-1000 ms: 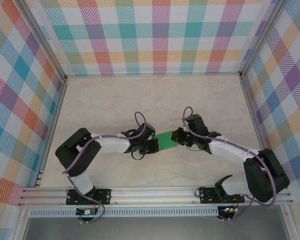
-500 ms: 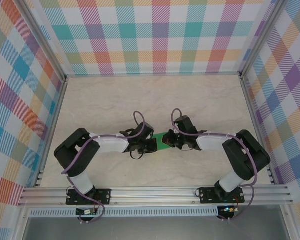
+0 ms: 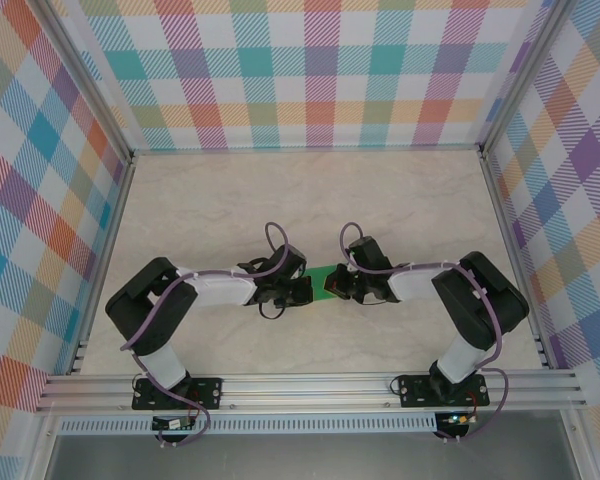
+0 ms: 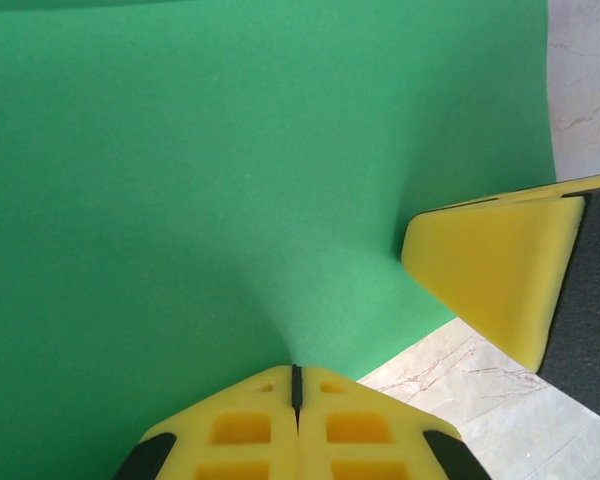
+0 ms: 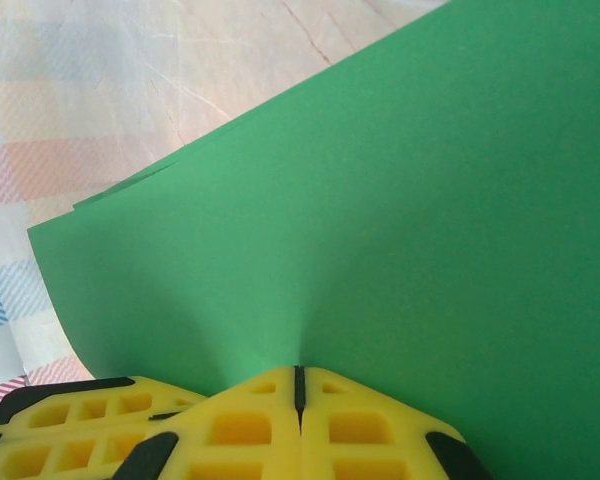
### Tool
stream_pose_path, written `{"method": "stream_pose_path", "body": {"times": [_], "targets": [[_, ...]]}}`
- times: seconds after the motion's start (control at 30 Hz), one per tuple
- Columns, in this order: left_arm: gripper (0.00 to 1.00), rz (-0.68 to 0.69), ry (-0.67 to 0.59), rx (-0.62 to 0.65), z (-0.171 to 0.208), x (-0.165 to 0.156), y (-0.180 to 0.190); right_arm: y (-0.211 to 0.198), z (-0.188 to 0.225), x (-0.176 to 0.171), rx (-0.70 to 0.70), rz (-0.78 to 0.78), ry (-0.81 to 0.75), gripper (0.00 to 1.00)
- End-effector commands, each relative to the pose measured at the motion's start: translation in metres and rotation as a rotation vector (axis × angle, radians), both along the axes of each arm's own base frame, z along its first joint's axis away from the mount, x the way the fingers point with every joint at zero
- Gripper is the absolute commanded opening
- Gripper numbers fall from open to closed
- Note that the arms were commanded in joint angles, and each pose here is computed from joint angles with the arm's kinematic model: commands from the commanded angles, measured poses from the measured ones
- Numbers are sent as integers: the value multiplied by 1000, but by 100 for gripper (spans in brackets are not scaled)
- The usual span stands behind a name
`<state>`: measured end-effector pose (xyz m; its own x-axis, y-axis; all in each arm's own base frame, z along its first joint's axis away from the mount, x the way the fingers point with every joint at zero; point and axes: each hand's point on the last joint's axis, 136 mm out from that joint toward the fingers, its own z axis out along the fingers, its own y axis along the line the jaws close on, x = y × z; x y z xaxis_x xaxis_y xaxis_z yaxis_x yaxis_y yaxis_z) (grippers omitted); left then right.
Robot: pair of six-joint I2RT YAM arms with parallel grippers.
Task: Fold a paper plane with a square sheet of paper (pick it up from the middle)
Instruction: First fold in half a square sheet of paper at the center of the table.
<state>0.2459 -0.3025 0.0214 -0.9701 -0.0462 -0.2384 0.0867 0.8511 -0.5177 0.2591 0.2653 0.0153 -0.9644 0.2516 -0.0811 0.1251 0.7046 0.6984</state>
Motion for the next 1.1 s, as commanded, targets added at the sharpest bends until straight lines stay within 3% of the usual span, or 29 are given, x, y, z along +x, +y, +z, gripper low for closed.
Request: {"method": "stream_pose_path", "body": {"times": [0.0,0.23,0.67,1.07], "targets": [[0,76,-7,-9,11,4,13,-11,-15,-12,-39,-30,47,0],[0,268,-69,-166,39,21,3,-16,-24,-18,-56,-48,77,0],[0,380,-27,-182,11,13,-9,-20,-40,-23,-80,-72,133,0],[0,458,20,-114,-25,0,10,-26,-44,-26,-113,-79,148,0]]}}
